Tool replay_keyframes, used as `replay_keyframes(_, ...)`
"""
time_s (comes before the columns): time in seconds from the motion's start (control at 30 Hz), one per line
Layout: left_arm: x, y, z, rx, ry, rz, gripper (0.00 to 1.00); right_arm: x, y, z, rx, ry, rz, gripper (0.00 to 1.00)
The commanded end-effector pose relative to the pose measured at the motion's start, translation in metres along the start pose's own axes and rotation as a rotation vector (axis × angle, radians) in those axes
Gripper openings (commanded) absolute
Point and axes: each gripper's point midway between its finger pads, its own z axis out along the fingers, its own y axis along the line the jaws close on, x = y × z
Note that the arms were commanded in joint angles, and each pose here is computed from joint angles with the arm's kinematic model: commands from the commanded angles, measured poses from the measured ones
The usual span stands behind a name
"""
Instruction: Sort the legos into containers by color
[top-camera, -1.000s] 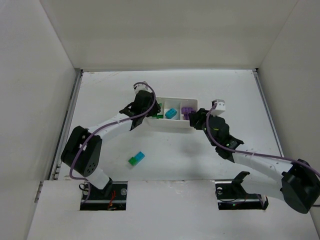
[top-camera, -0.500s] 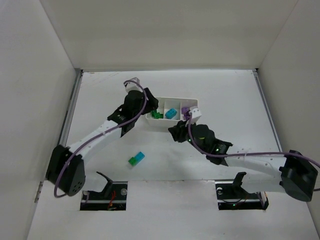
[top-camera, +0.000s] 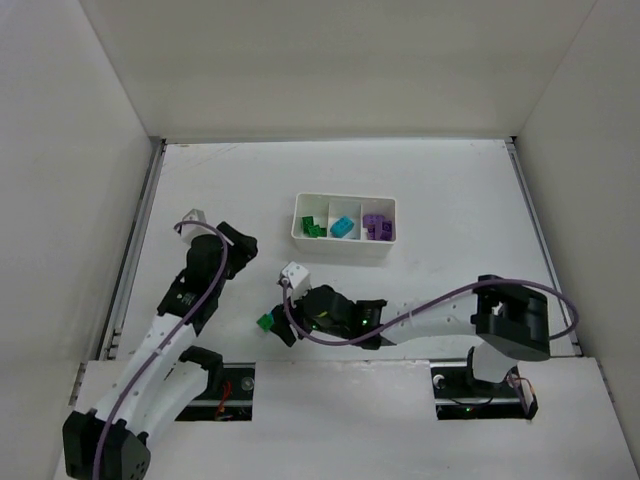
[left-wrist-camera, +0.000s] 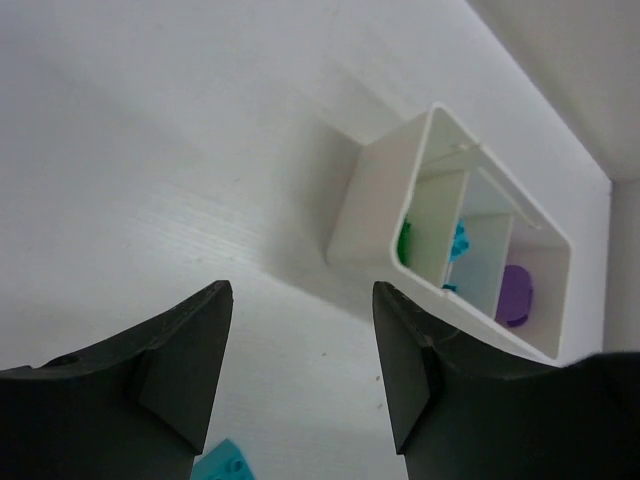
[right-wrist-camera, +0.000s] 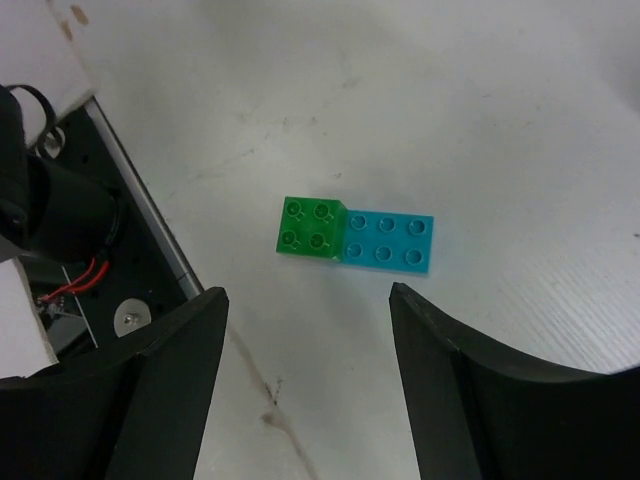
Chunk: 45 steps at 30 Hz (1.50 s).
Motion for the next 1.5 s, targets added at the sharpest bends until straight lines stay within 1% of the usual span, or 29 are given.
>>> replay_keyframes(0.0, 0.008, 0.027, -0.009, -0.074, 0.018, -0.06, 0.55, -0.011, 0.013, 0.014, -0.001, -0.011, -0.026, 0.72)
replay_keyframes(0.17, 0.017, 0.048, -0.01, -0.111, 0.025, -0.077, 0.55, -0.005, 0.004, 0.032, 0.072, 0.006, -0.067, 0.72)
replay_keyframes(0.27, 0.023, 0.056, -0.009, -0.118, 0.026, -0.085, 0.55, -0.002, 0.005, 0.04, 0.074, 0.027, -0.086, 0.72)
replay_keyframes(0.47, 0.021, 0.058, -0.011, -0.106, 0.01, -0.091, 0.54, -0.004, 0.021, 0.047, 0.047, 0.031, -0.114, 0.73)
replay_keyframes(0.63, 0.02, 0.059, -0.011, -0.102, 0.009, -0.091, 0.54, 0.007, 0.019, 0.059, 0.078, 0.068, -0.126, 0.73)
replay_keyframes(0.9, 0.02, 0.06, -0.011, -0.093, 0.002, -0.092, 0.54, 0.013, -0.003, 0.061, 0.189, 0.059, -0.159, 0.69)
replay_keyframes(1.07, 0.022, 0.06, -0.008, -0.09, 0.013, -0.09, 0.54, 0.018, -0.002, 0.065, 0.189, 0.068, -0.168, 0.63)
replay_keyframes(1.27, 0.022, 0.062, -0.007, -0.09, 0.007, -0.093, 0.54, 0.02, 0.005, 0.065, 0.18, 0.071, -0.194, 0.62)
replay_keyframes(1.37, 0.023, 0.063, -0.007, -0.094, 0.009, -0.098, 0.54, 0.021, 0.008, 0.065, 0.179, 0.074, -0.227, 0.59)
replay_keyframes(1.47, 0.024, 0.062, -0.006, -0.09, 0.016, -0.094, 0.54, 0.021, 0.013, 0.066, 0.18, 0.073, -0.242, 0.51)
